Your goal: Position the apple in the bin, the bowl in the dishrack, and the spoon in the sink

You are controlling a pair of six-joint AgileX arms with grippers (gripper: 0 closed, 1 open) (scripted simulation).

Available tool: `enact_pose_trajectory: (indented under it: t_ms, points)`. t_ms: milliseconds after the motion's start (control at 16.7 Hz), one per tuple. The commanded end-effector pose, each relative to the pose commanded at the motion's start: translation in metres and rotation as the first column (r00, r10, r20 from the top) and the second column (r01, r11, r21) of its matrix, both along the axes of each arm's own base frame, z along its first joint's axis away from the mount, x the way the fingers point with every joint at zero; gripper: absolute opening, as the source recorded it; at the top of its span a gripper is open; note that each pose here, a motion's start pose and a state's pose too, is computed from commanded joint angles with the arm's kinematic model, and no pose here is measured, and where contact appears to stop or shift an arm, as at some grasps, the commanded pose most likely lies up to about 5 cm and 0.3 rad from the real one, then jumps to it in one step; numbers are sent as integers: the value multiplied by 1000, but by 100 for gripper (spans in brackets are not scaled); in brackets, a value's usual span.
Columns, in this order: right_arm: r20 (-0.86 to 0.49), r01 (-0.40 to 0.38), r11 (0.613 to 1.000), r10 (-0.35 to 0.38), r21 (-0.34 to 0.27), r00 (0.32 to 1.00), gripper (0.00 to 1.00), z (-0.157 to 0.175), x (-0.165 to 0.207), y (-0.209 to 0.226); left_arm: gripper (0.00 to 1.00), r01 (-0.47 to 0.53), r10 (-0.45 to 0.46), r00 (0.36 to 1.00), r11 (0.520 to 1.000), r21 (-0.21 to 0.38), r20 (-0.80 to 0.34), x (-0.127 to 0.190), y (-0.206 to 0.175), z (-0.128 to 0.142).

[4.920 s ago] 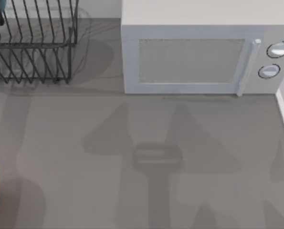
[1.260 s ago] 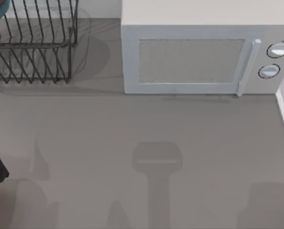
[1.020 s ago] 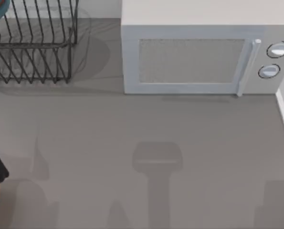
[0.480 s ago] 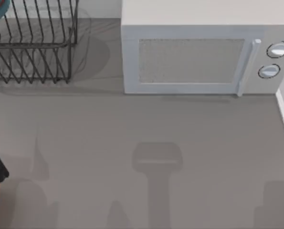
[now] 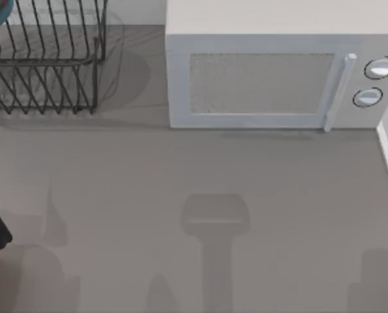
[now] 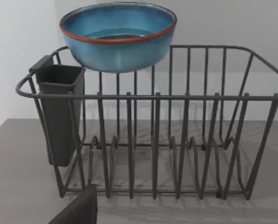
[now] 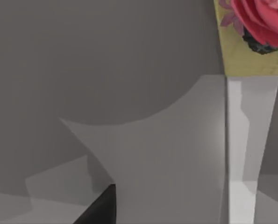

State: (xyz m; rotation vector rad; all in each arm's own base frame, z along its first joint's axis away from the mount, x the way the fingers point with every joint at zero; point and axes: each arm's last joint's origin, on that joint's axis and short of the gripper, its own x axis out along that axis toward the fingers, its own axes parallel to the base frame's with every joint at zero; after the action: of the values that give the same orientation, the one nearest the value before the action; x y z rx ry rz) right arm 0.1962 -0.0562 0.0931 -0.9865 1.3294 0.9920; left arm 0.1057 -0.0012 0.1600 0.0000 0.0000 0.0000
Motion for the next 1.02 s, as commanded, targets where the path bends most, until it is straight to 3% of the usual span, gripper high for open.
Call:
enact_pose_trajectory:
  t_ms: [180,240,660,720,1020]
  points:
    - [0,0,1000,0,0,1000,2,0,0,0,100,0,0,1000,1000,0,0,0,0,0]
    - [0,0,1000,0,0,1000,0,0,0,0,100,0,0,1000,1000,0,0,0,0,0]
    - [0,0,1000,0,0,1000,0,0,0,0,100,0,0,1000,1000,0,0,0,0,0]
    - [-4,39,999,-39,-13,999,0,22,0,0,100,0,0,1000,1000,0,0,0,0,0]
    - [3,23,1000,-23,-14,1000,0,47,7,-1,100,0,0,1000,1000,0,0,0,0,0]
